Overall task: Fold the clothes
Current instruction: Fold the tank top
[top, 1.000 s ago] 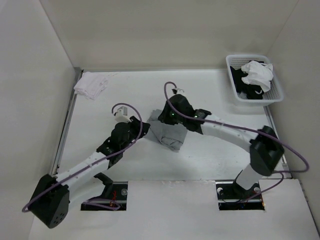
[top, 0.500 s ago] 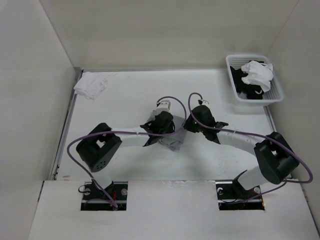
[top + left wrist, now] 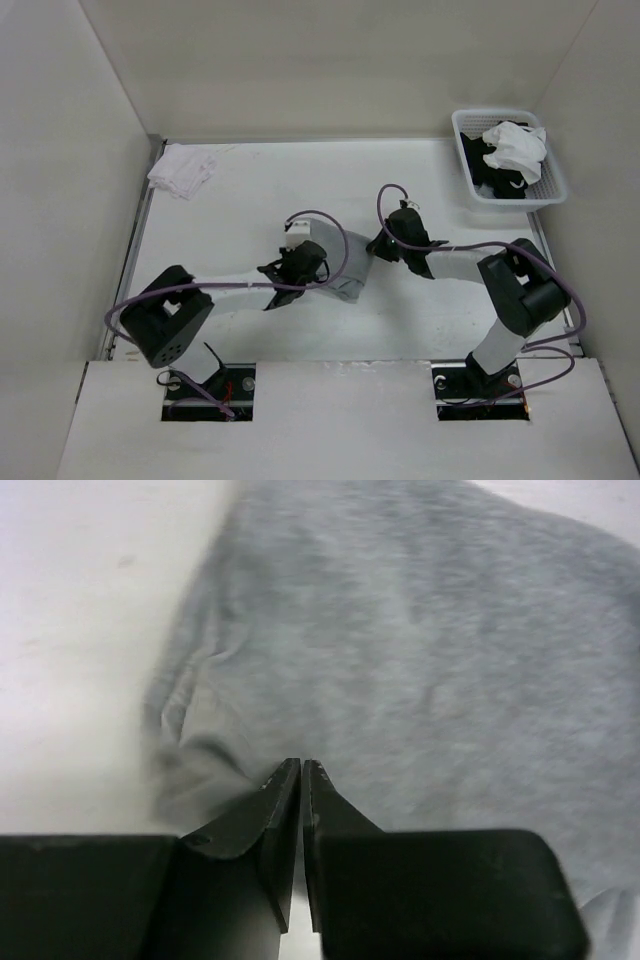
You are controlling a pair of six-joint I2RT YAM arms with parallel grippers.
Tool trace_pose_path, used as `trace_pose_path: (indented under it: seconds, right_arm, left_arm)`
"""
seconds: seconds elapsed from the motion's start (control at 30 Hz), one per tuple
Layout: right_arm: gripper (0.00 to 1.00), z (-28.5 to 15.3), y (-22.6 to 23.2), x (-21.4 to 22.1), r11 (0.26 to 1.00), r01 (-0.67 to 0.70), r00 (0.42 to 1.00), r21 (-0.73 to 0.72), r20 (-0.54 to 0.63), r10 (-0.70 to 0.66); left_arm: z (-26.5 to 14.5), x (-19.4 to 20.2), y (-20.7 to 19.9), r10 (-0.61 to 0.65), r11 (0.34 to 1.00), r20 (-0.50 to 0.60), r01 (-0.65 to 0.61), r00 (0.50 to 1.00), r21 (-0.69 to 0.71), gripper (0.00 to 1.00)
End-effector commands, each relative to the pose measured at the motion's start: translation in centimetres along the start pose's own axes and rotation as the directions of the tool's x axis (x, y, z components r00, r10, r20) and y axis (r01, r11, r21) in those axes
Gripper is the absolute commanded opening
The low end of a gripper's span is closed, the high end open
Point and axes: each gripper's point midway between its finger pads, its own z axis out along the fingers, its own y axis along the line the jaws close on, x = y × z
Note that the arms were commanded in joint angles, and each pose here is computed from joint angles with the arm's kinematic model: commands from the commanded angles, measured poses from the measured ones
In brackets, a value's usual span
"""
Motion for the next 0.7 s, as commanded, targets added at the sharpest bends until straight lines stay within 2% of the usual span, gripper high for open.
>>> trace_pose_path:
  seconds: [0.0,0.1,0.23,0.33,0.4,0.53,0.67]
  right_arm:
    - [0.00,0.6,0.9,-1.7,0.999,0.004,0.999,-0.040,0.049,-0.002]
    - [0.00,0.4,1.1,-1.8,0.999,0.005,0.999,-0.047,0.054,-0.002]
    - [0.01,-0.2,2.1,-2.5,0.997,0.014,0.998,-0.072,0.068,-0.009]
    - [0.06,-1.7,4.1,-3.1,0.991,0.025,0.997,-0.130,0.080,-0.014]
    - [0.15,-3.5,6.0,-3.7,0.982,0.038,0.995,-0.183,0.099,-0.020]
    - [0.41,-8.7,8.4,-5.7,0.960,0.084,0.981,-0.267,0.191,-0.033]
    - [0.56,-13.5,8.0,-7.1,0.945,0.135,0.949,-0.297,0.312,-0.038]
  left_arm:
    - [-2.0,-1.2,3.2,-0.046,0.996,0.075,0.052,0.996,-0.077,0.06]
    - [-2.9,-0.5,6.3,-0.085,0.987,0.074,0.094,0.994,-0.132,0.06]
    - [-4.9,-1.6,9.3,-0.203,0.963,0.142,0.224,0.969,-0.149,0.09]
    - [-6.8,-3.7,8.2,-0.314,0.946,0.187,0.324,0.931,-0.022,0.14]
    - [-8.2,-5.5,6.7,-0.366,0.931,0.206,0.354,0.908,0.090,0.21]
    - [-10.6,-8.3,6.1,-0.439,0.894,0.240,0.393,0.866,0.217,0.35]
    - [-11.4,-9.2,7.2,-0.463,0.877,0.250,0.399,0.850,0.267,0.50]
